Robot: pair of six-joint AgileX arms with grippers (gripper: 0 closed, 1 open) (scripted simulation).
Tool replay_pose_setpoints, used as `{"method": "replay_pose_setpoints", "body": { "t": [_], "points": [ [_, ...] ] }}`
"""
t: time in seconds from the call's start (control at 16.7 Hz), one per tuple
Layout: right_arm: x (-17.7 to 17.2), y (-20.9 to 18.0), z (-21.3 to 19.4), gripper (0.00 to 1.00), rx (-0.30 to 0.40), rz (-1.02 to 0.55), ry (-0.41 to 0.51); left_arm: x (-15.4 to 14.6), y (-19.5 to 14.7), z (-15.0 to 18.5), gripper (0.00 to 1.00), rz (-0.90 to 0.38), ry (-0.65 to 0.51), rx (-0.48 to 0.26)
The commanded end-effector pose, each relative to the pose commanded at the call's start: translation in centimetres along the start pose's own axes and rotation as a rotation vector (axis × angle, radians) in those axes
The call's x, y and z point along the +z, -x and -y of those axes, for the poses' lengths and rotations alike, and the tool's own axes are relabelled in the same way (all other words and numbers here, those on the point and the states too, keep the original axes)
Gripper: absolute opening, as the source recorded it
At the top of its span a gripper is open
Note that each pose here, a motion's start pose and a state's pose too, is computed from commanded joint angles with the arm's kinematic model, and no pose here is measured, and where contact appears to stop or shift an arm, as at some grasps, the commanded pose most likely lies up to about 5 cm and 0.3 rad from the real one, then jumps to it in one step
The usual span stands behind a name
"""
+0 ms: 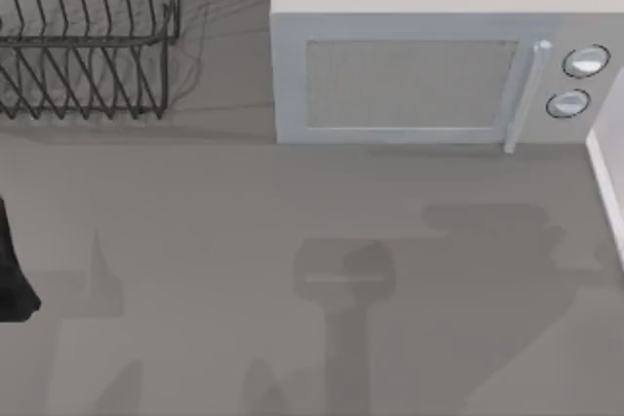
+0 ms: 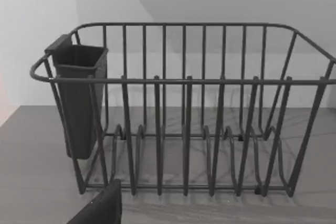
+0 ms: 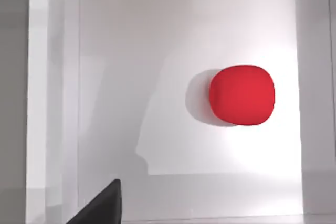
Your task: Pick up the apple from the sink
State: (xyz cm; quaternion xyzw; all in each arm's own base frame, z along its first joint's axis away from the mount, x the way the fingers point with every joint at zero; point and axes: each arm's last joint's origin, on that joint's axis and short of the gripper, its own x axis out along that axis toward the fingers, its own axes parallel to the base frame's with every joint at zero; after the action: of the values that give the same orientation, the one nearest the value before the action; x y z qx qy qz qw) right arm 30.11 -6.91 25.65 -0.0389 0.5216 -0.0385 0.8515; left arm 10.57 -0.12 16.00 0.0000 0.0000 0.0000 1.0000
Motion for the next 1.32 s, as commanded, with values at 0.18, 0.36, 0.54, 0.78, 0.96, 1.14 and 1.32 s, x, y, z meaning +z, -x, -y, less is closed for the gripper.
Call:
{"method": "replay_pose_setpoints", "body": {
  "t": [0.18,0.36,0.54,0.78,0.96,1.14,1.32],
  "points": [
    [2.7,-4.6,2.1,1.0,0.03,-0.183,-0.002,0.0,0.0,0.0,1.0,0.0,0.0,0.0],
    [4.1,-9.1,3.9,1.0,0.065,-0.332,-0.006,0.0,0.0,0.0,1.0,0.0,0.0,0.0],
    [4.4,-12.5,5.0,1.0,0.095,-0.431,-0.009,0.0,0.0,0.0,1.0,0.0,0.0,0.0],
    [4.4,-13.9,5.5,1.0,0.108,-0.472,-0.01,0.0,0.0,0.0,1.0,0.0,0.0,0.0],
    [4.4,-13.9,5.5,1.0,0.108,-0.472,-0.01,0.0,0.0,0.0,1.0,0.0,0.0,0.0],
    [4.2,-14.5,5.2,1.0,0.11,-0.474,-0.006,0.0,0.0,0.0,1.0,0.0,0.0,0.0],
    [3.0,-17.8,5.0,1.0,0.111,-0.478,-0.007,0.0,0.0,0.0,1.0,0.0,0.0,0.0]
  ]
}}
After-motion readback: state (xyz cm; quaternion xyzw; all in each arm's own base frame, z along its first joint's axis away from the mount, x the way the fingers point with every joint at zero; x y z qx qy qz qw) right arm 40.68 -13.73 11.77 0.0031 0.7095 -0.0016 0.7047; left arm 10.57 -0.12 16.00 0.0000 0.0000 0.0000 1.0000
